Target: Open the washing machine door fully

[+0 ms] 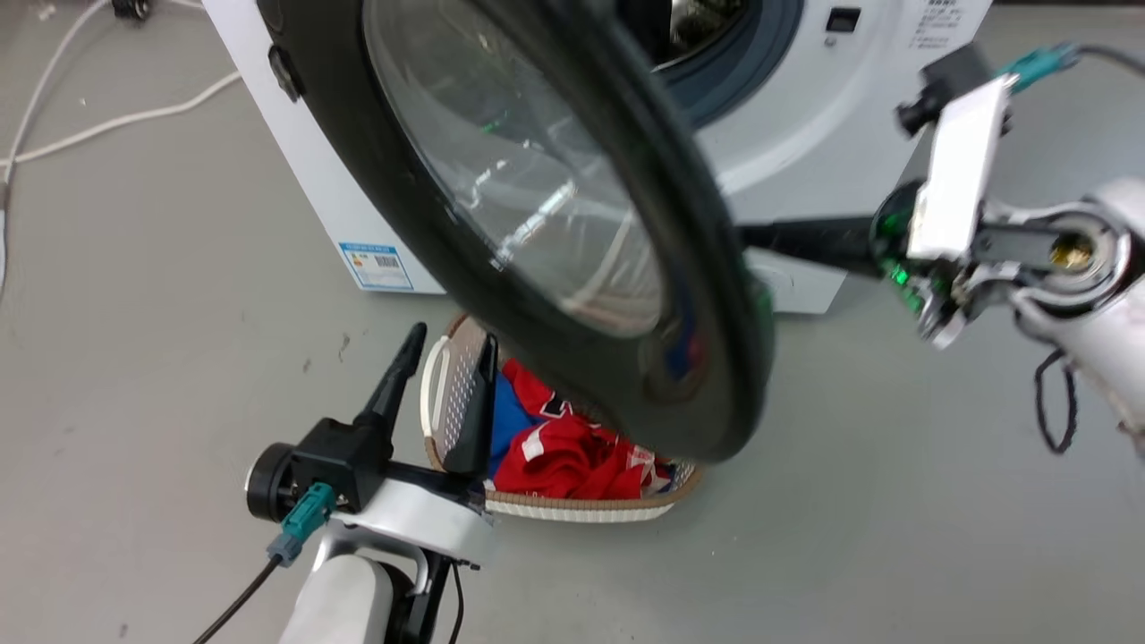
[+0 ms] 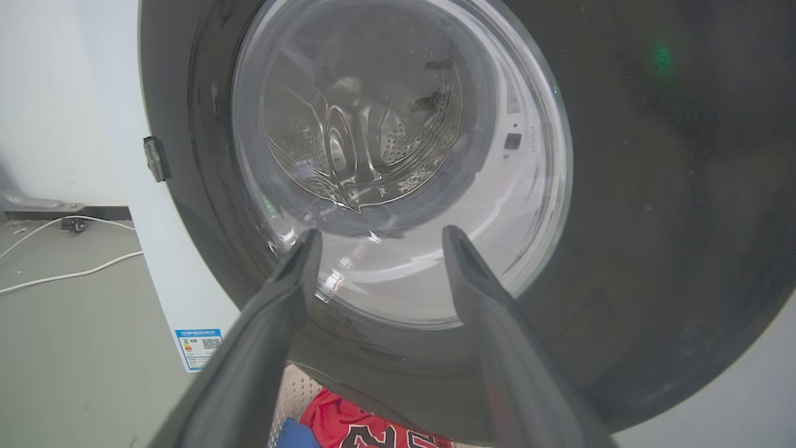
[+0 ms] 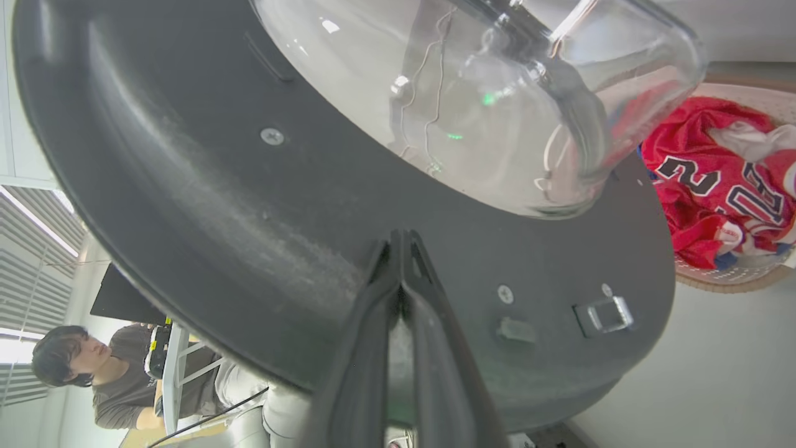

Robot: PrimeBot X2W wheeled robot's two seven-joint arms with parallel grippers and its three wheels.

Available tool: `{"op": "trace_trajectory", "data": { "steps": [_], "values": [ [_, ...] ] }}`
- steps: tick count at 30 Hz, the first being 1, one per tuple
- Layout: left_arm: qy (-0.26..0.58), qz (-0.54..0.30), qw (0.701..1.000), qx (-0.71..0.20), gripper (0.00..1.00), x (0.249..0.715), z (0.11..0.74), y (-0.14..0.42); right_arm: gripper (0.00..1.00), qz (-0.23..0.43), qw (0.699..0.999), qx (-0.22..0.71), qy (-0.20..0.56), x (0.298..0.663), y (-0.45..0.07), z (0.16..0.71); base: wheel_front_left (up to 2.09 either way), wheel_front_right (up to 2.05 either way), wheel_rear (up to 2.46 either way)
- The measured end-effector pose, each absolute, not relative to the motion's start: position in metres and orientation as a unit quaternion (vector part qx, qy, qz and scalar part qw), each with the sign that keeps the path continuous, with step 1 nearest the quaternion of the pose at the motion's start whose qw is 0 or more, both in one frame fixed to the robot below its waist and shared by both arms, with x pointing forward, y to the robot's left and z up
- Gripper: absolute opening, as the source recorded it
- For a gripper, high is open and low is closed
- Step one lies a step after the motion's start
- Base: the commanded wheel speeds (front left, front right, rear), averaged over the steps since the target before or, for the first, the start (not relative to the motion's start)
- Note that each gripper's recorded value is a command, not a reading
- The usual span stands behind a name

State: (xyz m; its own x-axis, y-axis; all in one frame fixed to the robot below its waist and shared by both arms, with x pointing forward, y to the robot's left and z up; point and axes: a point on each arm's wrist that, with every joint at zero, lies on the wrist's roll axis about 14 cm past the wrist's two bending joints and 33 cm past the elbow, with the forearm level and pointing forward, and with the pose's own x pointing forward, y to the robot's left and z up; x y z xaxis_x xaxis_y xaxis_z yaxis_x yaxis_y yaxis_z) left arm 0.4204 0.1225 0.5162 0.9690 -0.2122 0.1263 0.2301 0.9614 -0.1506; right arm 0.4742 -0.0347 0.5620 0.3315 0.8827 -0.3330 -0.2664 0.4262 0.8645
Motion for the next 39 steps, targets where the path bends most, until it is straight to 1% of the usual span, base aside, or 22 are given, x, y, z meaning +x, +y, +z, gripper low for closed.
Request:
{"op": "trace_trajectory", "data": {
  "steps": [6,11,15,18,21,24,28,33,35,37,38,39],
  "values": [
    [-0.057,-0.122,0.987,-0.084,1.0,0.407,0.521,0.117,0.0,0.438,0.701,0.356,0.436,0.429,-0.007,0.567,0.0,0.0,0.0],
    [-0.057,-0.124,0.987,-0.085,1.0,0.399,0.522,0.116,0.0,0.457,0.685,0.357,0.441,0.406,0.01,0.566,0.0,0.0,0.0],
    [-0.057,-0.12,0.987,-0.088,1.0,0.396,0.522,0.119,0.0,0.458,0.686,0.36,0.435,0.4,0.017,0.566,0.0,0.0,0.0],
    [-0.059,-0.118,0.987,-0.087,1.0,0.395,0.524,0.12,0.0,0.443,0.703,0.375,0.411,0.406,0.015,0.567,0.0,0.0,0.0],
    [-0.061,-0.117,0.987,-0.087,1.0,0.392,0.526,0.121,0.0,0.42,0.729,0.396,0.367,0.416,0.006,0.573,0.0,0.0,0.0],
    [-0.06,-0.114,0.988,-0.088,1.0,0.388,0.525,0.122,0.0,0.394,0.746,0.433,0.317,0.423,-0.007,0.582,0.0,0.0,0.0],
    [-0.064,-0.114,0.987,-0.089,1.0,0.386,0.527,0.123,0.0,0.336,0.773,0.476,0.249,0.431,-0.044,0.585,0.0,0.0,0.0],
    [-0.062,-0.118,0.987,-0.089,1.0,0.38,0.526,0.119,0.0,0.255,0.786,0.533,0.18,0.422,-0.093,0.579,0.0,0.0,0.0],
    [-0.06,-0.121,0.987,-0.088,1.0,0.379,0.525,0.117,0.0,0.22,0.785,0.559,0.152,0.415,-0.113,0.575,0.0,0.0,0.0],
    [-0.062,-0.124,0.987,-0.085,1.0,0.378,0.526,0.116,0.0,0.189,0.793,0.564,0.133,0.407,-0.131,0.567,0.0,0.0,0.0],
    [-0.062,-0.124,0.987,-0.085,1.0,0.379,0.526,0.115,0.0,0.173,0.792,0.573,0.123,0.404,-0.139,0.564,0.0,0.0,0.0],
    [-0.062,-0.123,0.987,-0.085,1.0,0.379,0.526,0.116,0.11,0.161,0.792,0.577,0.114,0.401,-0.146,0.561,0.0,0.0,0.0]
  ]
}}
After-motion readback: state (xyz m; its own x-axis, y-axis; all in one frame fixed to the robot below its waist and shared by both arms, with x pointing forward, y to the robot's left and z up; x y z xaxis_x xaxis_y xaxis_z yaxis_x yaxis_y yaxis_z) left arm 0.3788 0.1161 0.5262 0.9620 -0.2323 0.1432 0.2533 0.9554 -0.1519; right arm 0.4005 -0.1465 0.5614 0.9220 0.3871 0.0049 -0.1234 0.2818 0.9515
